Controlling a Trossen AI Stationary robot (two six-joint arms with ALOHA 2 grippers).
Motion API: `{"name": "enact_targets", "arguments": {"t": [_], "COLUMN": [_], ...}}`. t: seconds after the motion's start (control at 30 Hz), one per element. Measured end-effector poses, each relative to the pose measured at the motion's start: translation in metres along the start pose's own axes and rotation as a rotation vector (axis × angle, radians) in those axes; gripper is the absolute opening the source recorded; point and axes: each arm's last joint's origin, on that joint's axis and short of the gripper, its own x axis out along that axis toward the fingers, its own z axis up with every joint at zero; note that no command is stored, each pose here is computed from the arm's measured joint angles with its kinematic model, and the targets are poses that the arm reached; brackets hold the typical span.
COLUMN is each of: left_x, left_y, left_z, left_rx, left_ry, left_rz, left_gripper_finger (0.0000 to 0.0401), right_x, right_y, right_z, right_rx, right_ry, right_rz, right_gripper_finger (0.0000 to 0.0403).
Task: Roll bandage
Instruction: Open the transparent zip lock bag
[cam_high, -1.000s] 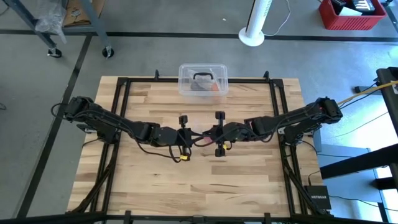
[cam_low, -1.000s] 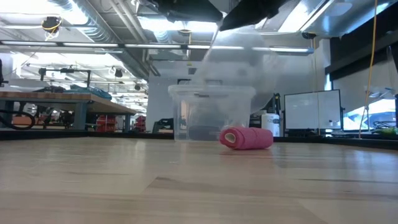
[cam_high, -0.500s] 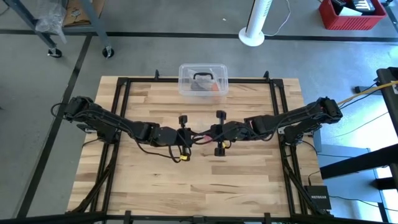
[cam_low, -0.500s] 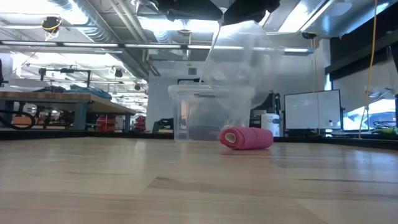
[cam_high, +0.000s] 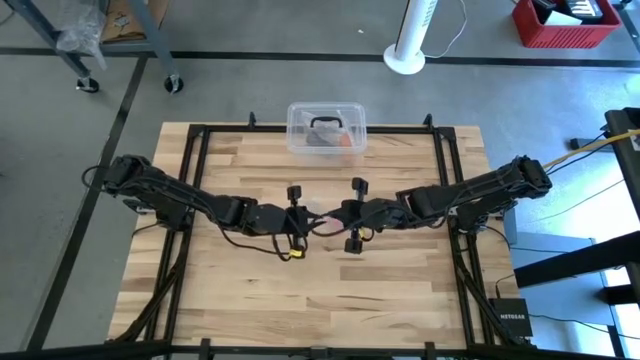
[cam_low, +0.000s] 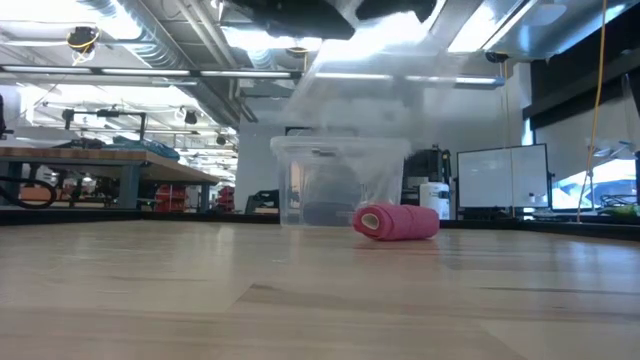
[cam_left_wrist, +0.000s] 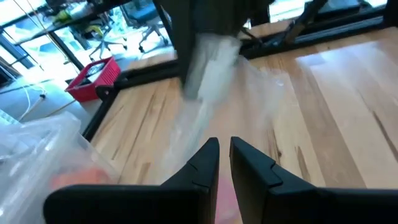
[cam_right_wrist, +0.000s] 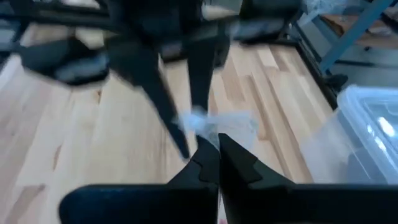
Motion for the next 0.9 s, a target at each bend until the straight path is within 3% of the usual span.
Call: {"name": "enact_targets", "arguments": {"t": [0.33, 0.67, 0.9], "left_x": [-0.019, -0.021, -0.009], "left_y": [-0.002, 0.001, 0.005], "left_z": [0.013, 0.015, 0.015], "left_rx": [0.016, -0.025, -0.112], "left_ry": [-0.054, -0.051, -0.093], "left_rz": [0.006, 0.134, 0.093], "left_gripper_finger": [0.0039, 0.0149, 0.0170], "right_x": [0.001, 0.001, 0.001], "right_y": [-0.002, -0.001, -0.001], "right_z": [-0.006, -0.006, -0.003], "right_rx": [-0.005, -0.006, 0.005], "right_ry": [0.055, 0.055, 0.020], "right_rz": [-0.012, -0.012, -0.009], "right_gripper_finger": [0.0001, 0.0001, 0.0001]}}
